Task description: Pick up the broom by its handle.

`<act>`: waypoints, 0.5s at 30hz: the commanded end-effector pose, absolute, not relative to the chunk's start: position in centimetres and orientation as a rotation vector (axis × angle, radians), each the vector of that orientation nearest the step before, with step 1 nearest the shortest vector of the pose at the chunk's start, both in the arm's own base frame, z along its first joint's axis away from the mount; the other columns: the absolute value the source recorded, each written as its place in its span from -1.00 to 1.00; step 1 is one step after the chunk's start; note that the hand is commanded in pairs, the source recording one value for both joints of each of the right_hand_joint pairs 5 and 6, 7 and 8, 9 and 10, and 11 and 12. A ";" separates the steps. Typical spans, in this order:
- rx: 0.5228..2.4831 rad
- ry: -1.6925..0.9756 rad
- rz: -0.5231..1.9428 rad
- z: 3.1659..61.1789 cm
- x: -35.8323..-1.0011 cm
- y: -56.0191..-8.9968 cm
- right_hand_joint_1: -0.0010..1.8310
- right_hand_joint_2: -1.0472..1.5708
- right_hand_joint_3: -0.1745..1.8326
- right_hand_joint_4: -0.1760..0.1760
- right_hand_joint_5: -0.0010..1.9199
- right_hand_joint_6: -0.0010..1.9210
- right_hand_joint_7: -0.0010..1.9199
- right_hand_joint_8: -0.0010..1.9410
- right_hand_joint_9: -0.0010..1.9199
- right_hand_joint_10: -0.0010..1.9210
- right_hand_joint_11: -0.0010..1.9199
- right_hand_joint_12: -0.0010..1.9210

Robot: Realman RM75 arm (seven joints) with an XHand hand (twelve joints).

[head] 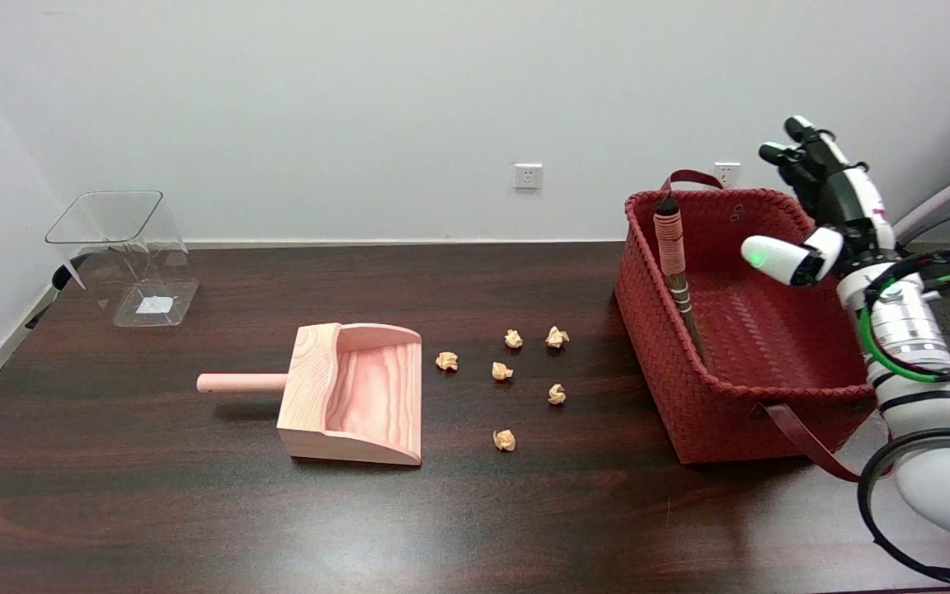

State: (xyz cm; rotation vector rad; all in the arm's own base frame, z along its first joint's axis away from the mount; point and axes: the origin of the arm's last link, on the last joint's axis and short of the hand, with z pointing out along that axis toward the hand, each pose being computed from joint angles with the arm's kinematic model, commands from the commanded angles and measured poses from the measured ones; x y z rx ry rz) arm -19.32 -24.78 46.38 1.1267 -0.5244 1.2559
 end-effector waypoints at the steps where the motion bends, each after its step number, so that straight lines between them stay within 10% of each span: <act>1: 1.153 -0.682 1.221 43.8 -21.9 -27.9 0.30 -0.82 0.73 0.00 -0.86 -0.86 -0.67 -0.67 -0.86 -0.86 -0.86 -0.86; 15: 1.214 -0.771 1.203 41.3 -21.8 -30.0 0.30 -0.81 0.72 0.00 -0.88 -0.88 -0.69 -0.70 -0.88 -0.88 -0.88 -0.88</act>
